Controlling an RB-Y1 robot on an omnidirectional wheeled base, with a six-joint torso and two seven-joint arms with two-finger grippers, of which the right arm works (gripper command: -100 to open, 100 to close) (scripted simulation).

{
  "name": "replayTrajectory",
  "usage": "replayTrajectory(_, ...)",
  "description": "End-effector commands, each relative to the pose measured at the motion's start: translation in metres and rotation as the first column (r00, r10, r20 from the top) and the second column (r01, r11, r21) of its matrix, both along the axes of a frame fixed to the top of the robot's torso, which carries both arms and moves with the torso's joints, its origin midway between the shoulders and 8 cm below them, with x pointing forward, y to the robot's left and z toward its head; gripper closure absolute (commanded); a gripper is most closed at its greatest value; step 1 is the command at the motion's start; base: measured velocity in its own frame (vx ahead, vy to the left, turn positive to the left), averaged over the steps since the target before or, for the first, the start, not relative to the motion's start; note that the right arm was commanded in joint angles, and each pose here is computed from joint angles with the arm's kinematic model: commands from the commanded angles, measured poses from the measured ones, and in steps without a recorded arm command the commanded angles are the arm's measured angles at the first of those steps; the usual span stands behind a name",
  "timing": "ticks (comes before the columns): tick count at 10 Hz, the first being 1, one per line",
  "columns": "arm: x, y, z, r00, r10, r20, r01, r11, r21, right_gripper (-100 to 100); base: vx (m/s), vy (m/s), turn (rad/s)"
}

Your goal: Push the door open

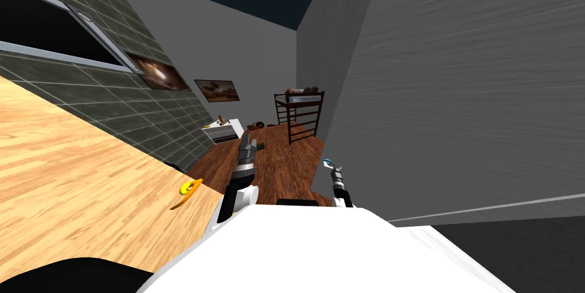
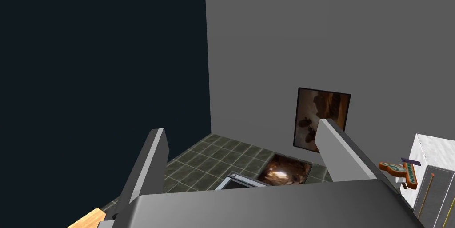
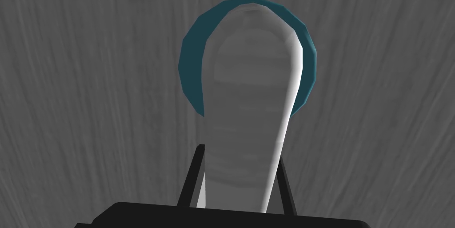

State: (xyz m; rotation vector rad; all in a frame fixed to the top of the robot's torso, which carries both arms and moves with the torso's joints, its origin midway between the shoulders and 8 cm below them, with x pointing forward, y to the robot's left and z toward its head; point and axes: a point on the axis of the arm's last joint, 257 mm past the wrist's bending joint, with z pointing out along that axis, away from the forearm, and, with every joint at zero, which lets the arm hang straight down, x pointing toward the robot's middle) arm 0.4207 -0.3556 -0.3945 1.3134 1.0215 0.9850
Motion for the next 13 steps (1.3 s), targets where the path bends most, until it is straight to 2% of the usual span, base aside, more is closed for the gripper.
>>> replayTrajectory(1,-0.002,-0.013,0.006,0.9997,-0.022,0.008,0.022,1.0,-0.012,100,0.124,0.039,-0.026)
replayTrajectory(2,-0.005,-0.024,0.007,0.9988,-0.049,0.009,0.049,0.999,-0.012,100,0.142,0.064,-0.075)
replayTrajectory(6,-0.014,-0.049,0.007,0.9928,-0.119,0.012,0.119,0.993,-0.007,100,0.21,0.047,-0.082)
replayTrajectory(13,-0.028,-0.075,0.004,0.9771,-0.213,0.011,0.212,0.977,0.016,100,0.189,0.042,-0.063)
